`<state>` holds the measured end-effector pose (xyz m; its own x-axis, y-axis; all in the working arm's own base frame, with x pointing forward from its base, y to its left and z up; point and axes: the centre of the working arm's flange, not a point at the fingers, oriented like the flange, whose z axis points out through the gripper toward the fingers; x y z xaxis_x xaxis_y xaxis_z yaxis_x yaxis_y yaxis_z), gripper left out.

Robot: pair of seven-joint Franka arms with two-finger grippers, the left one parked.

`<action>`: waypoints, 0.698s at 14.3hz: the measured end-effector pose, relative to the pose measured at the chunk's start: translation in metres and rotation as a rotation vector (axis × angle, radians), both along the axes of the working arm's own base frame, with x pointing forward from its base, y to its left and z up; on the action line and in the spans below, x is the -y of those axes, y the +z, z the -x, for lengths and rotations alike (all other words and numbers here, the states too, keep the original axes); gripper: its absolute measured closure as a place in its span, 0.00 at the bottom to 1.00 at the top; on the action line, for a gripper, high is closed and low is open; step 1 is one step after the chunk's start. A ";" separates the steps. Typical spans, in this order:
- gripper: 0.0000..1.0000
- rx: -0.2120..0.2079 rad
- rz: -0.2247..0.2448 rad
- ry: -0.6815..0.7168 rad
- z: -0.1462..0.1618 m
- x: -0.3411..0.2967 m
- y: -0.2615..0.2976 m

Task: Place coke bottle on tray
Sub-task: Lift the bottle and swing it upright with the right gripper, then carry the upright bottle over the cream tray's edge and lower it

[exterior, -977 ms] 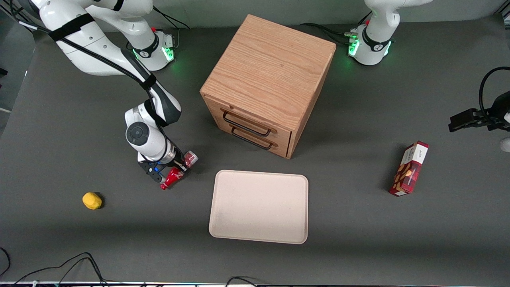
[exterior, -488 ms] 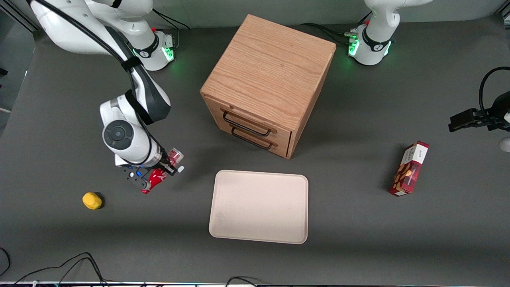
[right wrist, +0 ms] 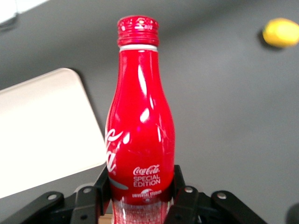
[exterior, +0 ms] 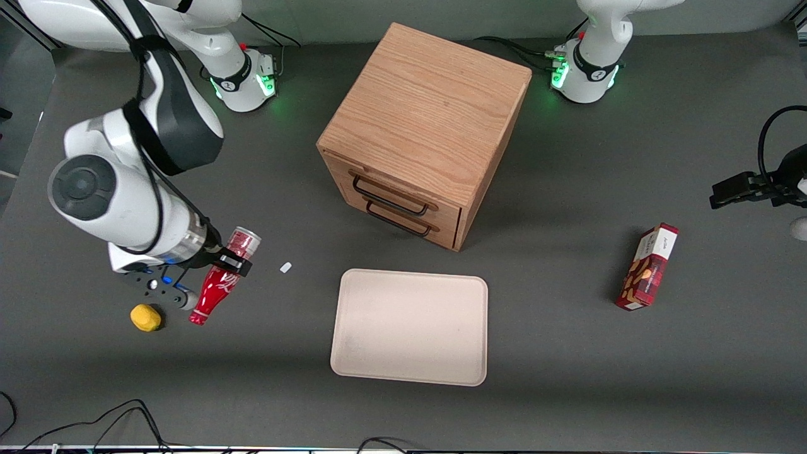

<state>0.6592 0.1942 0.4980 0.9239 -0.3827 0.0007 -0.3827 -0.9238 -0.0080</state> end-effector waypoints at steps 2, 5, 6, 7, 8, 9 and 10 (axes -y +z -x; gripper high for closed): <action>0.46 0.014 -0.034 0.065 -0.008 -0.024 -0.001; 0.46 0.066 -0.063 0.148 -0.022 -0.072 -0.032; 0.46 0.085 -0.074 0.183 -0.027 -0.084 -0.047; 0.46 0.094 -0.083 0.221 -0.032 -0.091 -0.064; 0.46 0.095 -0.086 0.268 -0.036 -0.096 -0.082; 0.46 0.091 -0.080 0.313 -0.040 -0.099 -0.101; 0.46 0.083 -0.065 0.349 -0.042 -0.103 -0.121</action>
<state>0.7007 0.2976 0.3771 0.9967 -0.0460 0.0676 -0.0399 -0.9952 -0.0890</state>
